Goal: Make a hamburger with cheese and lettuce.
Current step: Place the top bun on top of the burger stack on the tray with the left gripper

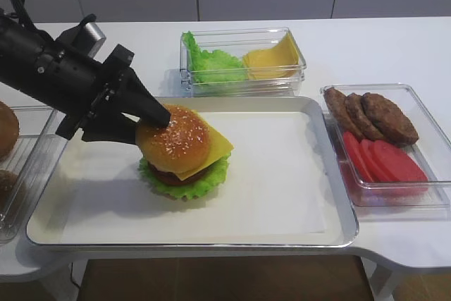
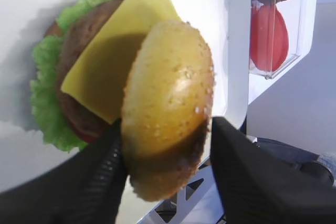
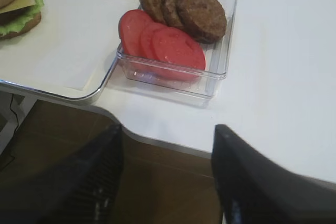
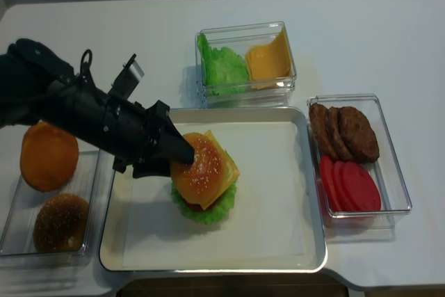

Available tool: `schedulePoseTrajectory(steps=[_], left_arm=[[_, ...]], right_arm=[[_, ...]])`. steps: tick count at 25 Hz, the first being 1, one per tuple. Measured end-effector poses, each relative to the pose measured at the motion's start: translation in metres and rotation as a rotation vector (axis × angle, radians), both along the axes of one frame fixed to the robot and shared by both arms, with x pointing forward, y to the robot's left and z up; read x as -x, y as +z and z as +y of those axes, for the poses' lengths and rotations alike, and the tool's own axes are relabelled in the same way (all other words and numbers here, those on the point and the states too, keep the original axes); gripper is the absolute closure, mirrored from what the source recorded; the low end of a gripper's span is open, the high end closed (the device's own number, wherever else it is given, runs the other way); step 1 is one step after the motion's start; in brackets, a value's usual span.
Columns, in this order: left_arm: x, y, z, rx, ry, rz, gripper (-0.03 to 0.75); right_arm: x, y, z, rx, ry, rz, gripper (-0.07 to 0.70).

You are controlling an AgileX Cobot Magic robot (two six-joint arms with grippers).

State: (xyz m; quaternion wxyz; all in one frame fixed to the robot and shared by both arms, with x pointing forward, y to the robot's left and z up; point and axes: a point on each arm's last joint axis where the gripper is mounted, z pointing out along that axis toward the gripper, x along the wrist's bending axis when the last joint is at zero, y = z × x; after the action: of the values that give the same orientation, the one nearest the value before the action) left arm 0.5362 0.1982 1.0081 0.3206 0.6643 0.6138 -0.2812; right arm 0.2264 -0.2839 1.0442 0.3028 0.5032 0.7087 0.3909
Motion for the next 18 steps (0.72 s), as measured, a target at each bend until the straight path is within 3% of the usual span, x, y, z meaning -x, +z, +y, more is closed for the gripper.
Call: schedulePoseTrajectory(steps=[18], left_arm=[[-0.0029,-0.0033,0.003,-0.049,0.016,-0.029,0.32]], right_arm=[[0.0,0.0,0.0,0.0,0.0,0.0,0.208]])
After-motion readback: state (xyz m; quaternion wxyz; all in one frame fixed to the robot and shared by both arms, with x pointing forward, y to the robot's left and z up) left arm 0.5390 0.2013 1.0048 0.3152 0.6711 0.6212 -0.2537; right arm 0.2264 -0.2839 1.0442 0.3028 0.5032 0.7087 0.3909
